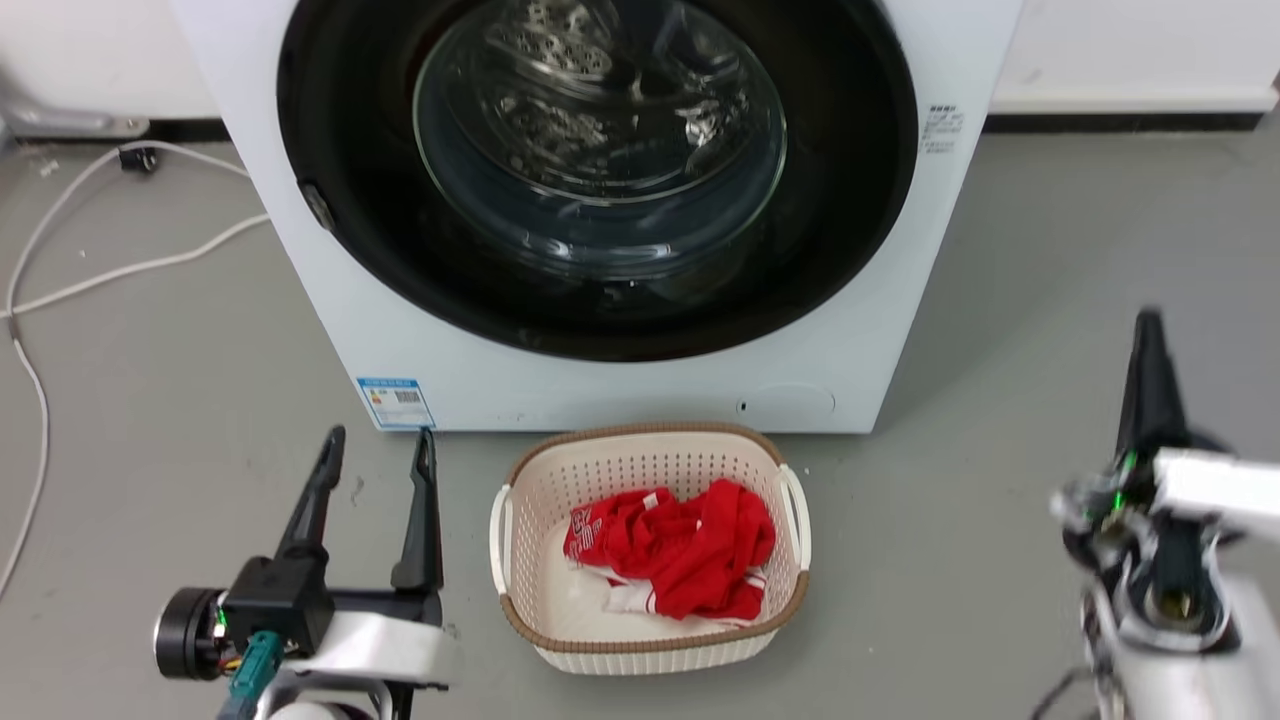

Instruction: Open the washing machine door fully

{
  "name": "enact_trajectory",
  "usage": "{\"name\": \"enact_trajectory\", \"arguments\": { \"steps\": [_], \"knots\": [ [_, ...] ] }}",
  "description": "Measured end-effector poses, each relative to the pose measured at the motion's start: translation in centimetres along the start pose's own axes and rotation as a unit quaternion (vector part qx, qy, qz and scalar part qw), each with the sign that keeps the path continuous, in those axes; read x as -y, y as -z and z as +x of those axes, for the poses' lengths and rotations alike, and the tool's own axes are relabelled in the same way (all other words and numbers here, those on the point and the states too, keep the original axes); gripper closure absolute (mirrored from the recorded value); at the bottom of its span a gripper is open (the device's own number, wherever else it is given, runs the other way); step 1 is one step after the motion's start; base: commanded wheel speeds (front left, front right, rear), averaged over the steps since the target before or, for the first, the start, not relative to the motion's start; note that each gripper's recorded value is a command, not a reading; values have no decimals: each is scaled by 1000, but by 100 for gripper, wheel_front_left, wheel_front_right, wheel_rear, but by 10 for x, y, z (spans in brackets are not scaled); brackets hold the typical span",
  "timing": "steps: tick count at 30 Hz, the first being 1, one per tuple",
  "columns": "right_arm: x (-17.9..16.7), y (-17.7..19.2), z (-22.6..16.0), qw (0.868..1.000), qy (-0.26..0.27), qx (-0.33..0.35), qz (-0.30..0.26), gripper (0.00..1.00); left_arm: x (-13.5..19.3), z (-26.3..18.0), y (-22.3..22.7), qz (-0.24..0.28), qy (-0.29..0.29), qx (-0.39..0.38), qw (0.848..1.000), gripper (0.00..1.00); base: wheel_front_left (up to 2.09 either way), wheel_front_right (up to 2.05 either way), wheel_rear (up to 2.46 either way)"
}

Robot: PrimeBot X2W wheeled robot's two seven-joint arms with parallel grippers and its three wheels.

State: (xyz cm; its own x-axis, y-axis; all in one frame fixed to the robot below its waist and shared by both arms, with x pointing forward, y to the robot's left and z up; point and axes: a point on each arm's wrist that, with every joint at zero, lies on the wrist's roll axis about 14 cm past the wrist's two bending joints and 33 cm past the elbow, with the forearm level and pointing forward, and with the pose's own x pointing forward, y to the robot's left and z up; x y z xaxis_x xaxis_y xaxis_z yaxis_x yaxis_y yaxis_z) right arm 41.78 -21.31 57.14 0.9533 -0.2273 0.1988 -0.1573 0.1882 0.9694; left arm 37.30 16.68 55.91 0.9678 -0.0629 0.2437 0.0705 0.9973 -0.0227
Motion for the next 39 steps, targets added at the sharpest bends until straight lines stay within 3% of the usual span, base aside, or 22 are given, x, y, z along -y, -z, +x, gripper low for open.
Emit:
{"name": "enact_trajectory", "arguments": {
  "steps": [4,10,20,33,39],
  "knots": [
    [-5,1,43,997,4,5,80,100,2,15,5,-2,4,0,1000,0,0,0,0],
    [-11,1,105,995,1,-15,97,100,1,35,16,-2,5,-6,1000,0,0,0,0],
    [-16,44,186,990,6,-140,1,100,-3,56,31,1,7,-13,1000,0,0,0,0],
    [6,122,227,942,51,-310,-120,100,-9,69,52,-3,-5,-30,1000,0,0,0,0],
    [24,136,236,924,73,-337,-165,100,-13,72,59,-5,-11,-36,999,0,0,0,0]
  ]
}}
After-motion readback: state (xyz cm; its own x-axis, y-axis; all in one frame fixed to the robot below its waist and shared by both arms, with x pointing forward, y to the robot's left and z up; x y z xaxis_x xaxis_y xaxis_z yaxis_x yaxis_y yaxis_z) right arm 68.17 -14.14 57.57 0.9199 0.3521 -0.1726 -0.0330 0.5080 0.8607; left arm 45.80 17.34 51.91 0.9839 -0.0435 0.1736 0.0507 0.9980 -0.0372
